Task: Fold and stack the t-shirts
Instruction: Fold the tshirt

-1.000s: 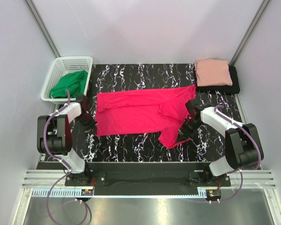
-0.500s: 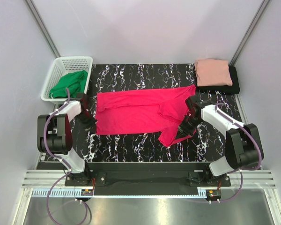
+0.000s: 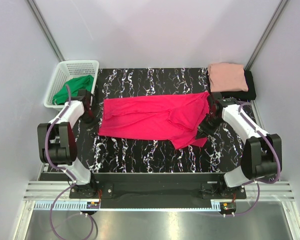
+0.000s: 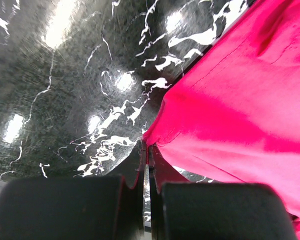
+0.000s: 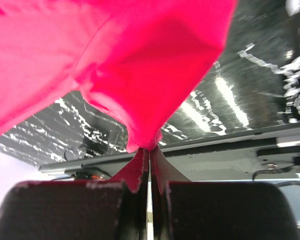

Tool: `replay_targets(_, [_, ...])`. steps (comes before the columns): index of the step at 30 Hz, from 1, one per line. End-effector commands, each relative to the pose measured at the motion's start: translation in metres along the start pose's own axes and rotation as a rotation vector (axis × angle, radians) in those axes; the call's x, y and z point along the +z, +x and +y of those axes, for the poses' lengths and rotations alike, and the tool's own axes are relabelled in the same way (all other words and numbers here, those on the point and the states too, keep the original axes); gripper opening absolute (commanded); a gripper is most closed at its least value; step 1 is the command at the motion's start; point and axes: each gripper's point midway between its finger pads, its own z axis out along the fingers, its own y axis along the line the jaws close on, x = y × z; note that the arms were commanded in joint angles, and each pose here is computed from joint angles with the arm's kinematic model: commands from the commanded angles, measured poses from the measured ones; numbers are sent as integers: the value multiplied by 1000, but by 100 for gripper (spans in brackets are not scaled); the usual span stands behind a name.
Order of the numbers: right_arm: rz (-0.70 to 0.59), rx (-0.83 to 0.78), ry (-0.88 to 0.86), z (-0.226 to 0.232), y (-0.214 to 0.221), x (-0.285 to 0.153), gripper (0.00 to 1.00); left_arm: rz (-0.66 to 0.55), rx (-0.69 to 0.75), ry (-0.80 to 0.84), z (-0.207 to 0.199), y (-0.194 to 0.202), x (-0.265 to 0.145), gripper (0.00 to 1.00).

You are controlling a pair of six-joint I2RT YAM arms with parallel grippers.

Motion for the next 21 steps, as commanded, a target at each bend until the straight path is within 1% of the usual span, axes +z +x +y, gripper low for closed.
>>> replay_targets(1, [-74,-15,20,-7,-21,-20,0,-72,5,7,0,-19,-21,0])
replay_targets(7, [-74,-28,-2,1,-35,-24,0,-58,18,16,-3,-19,-21,0])
replay_targets(15, [-35,-59,-27,9,-35,-20,0,-36,22,24,-2,-12,-17,0])
replay_targets(21, [-13,-78,-54,15,-34,-20,0,17,37,57,-5,1,-7,0])
